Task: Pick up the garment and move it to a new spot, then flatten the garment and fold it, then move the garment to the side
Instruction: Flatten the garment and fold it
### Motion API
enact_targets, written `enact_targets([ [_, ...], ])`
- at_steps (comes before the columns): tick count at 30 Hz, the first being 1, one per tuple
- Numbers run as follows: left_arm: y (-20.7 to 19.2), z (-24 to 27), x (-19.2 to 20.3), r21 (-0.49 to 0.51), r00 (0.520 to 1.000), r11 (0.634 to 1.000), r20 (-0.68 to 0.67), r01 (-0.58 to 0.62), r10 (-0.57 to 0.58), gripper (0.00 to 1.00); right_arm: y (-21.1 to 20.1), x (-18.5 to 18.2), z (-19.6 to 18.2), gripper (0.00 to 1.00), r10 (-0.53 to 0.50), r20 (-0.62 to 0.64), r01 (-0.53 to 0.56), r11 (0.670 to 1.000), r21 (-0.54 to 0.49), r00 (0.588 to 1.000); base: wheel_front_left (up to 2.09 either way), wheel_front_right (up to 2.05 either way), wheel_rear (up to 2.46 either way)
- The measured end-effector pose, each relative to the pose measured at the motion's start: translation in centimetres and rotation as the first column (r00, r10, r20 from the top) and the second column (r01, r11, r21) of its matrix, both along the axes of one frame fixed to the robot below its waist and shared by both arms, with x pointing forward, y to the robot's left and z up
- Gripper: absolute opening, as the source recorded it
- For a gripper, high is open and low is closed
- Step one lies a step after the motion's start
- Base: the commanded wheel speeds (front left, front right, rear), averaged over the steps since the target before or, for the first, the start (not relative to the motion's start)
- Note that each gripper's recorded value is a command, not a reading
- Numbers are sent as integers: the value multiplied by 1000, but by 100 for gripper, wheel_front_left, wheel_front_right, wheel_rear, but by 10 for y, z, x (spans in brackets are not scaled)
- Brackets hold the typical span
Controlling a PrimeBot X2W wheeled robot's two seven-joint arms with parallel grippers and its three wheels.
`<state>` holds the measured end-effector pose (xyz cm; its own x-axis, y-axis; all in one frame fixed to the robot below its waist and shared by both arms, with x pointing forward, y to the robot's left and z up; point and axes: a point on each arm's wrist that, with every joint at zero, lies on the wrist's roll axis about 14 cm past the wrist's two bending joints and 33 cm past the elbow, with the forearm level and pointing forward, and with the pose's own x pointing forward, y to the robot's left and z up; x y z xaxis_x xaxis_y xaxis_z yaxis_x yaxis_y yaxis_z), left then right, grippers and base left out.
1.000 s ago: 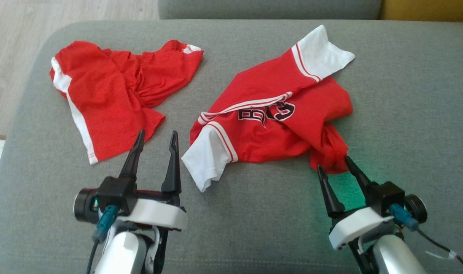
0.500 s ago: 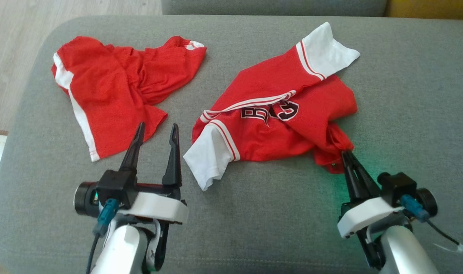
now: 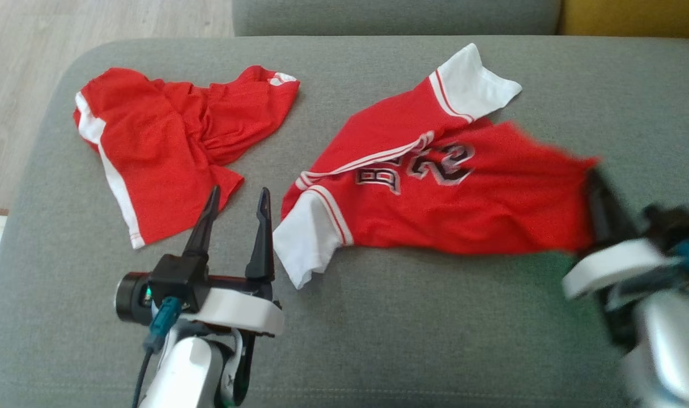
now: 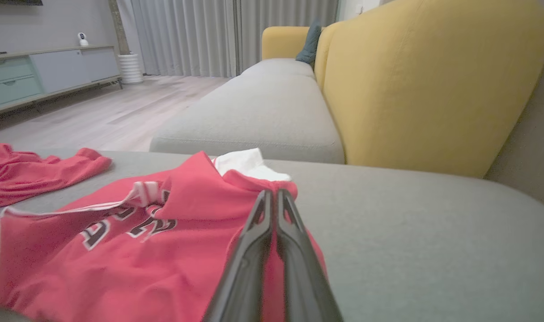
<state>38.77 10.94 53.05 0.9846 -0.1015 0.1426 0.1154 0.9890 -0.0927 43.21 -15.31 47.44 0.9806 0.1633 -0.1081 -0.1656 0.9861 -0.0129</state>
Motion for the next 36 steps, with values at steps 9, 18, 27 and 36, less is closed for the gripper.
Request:
enact_targets([
  [9, 2, -6, -3, -20, 1000, 1000, -23, -11, 11, 100, -59, 39, 15, 0, -93, -74, 84, 990, -110, 993, 0, 0, 0],
  [18, 5, -24, 4, -12, 997, 1000, -74, -19, 18, 100, -67, 71, -26, 0, -93, -301, 47, 986, -159, 949, 0, 0, 0],
  [27, 10, -28, 17, 5, 996, 1000, -82, -30, 30, 100, -61, 119, -39, 39, -93, -396, 28, 985, -168, 914, 0, 0, 0],
  [36, 14, -29, 17, 15, 995, 999, -86, -41, 42, 100, -63, 143, -29, 100, -116, -341, 56, 982, -181, 933, 0, 0, 0],
])
